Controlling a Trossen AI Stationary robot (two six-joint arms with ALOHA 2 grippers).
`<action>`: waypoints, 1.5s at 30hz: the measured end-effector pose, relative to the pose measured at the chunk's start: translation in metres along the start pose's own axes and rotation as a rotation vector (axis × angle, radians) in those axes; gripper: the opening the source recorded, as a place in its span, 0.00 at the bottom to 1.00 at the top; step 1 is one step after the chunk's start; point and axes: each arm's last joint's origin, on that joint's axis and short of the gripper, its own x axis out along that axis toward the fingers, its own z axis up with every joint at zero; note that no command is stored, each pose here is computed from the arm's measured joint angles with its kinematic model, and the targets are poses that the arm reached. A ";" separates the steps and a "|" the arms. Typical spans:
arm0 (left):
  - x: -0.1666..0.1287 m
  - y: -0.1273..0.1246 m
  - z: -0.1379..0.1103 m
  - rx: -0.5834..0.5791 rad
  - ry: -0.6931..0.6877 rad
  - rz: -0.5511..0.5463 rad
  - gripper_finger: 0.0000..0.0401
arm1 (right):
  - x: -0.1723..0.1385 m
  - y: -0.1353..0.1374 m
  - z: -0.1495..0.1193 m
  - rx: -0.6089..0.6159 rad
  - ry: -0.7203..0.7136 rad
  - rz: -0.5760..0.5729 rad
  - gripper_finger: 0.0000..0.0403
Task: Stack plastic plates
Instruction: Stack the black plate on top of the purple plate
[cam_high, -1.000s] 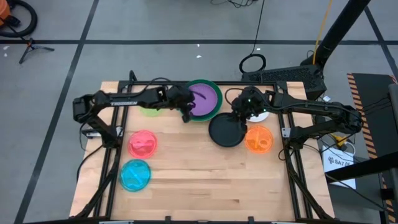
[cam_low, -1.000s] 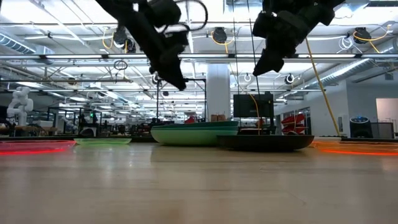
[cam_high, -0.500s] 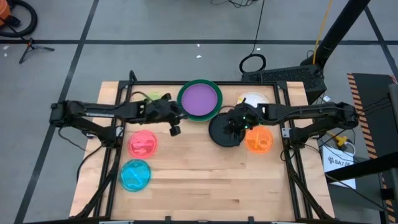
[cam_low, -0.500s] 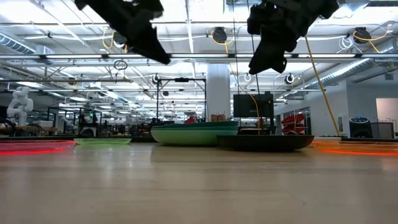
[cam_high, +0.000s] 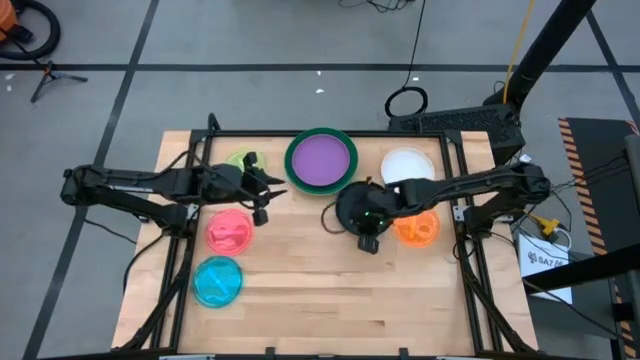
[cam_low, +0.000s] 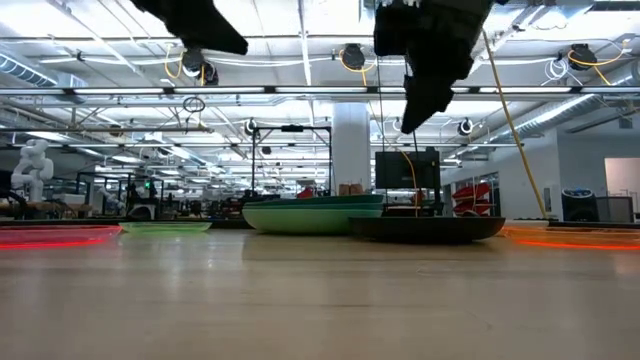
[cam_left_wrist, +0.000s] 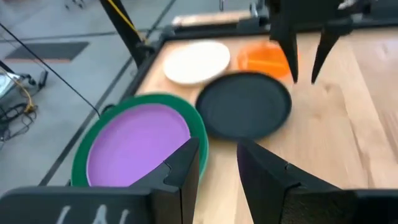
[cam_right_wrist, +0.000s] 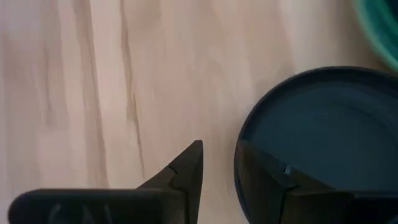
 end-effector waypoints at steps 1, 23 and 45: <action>-0.001 -0.001 -0.001 0.003 0.014 -0.004 0.29 | 0.003 0.003 -0.001 -0.043 0.028 -0.002 0.23; -0.002 -0.005 -0.012 0.071 0.122 -0.028 0.29 | 0.077 0.007 -0.022 -0.065 0.332 -0.153 0.25; -0.002 -0.005 -0.012 0.083 0.120 -0.028 0.29 | 0.091 -0.004 -0.025 -0.089 0.255 -0.236 0.32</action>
